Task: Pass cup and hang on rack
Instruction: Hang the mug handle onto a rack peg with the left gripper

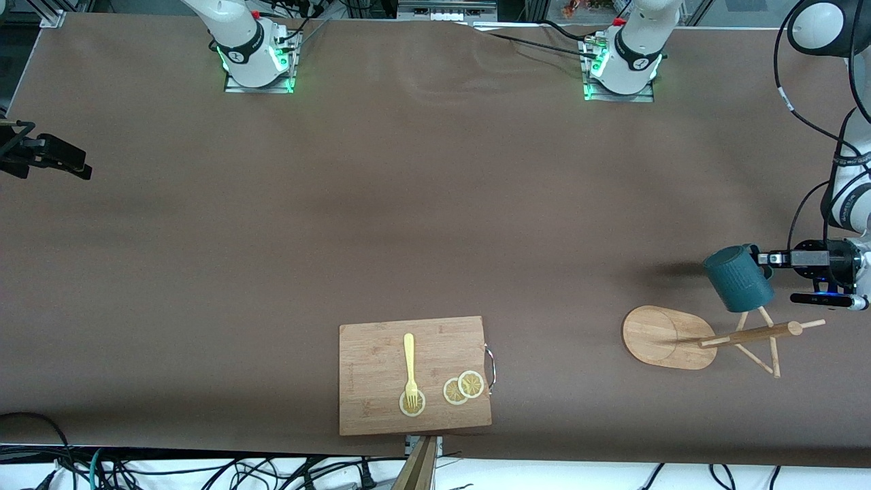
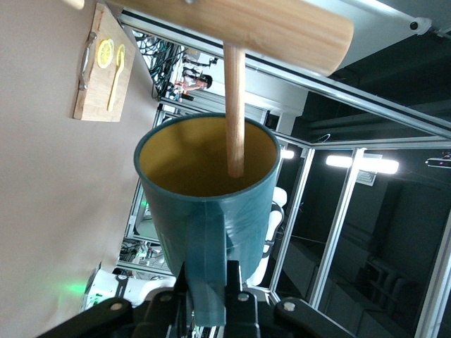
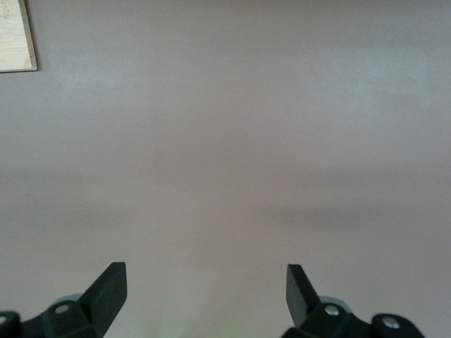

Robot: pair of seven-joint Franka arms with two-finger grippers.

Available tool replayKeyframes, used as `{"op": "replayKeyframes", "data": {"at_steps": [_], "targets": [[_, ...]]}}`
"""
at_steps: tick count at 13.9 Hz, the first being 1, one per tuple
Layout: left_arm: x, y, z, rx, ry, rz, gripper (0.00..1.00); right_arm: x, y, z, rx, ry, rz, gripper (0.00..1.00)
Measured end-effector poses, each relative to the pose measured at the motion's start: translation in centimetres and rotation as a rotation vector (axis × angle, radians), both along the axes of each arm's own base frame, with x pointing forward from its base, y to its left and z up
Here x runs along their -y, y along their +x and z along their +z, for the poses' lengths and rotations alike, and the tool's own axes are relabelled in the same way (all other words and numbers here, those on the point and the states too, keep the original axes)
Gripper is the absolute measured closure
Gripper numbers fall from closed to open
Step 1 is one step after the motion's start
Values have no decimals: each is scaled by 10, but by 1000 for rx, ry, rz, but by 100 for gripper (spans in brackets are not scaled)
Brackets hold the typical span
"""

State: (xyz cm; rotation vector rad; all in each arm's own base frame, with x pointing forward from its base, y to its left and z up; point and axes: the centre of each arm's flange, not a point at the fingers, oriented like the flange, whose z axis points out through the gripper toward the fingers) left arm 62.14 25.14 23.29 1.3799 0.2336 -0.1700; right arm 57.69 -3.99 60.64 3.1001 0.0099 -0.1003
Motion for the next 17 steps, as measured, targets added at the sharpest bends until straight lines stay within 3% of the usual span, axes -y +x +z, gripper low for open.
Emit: {"op": "replayKeyframes", "data": {"at_steps": [5, 11, 12, 17], "targets": [[-18, -8, -41, -24, -113, 77, 79, 0, 0, 0, 0, 0, 0, 0], [-33, -8, -45, -1, -137, 104, 79, 0, 0, 0, 1, 0, 0, 0], [-34, -8, -47, -1, -138, 105, 74, 0, 0, 0, 1, 0, 0, 0], [-42, -10, -38, 18, -129, 84, 23, 0, 0, 0, 1, 0, 0, 0]]}}
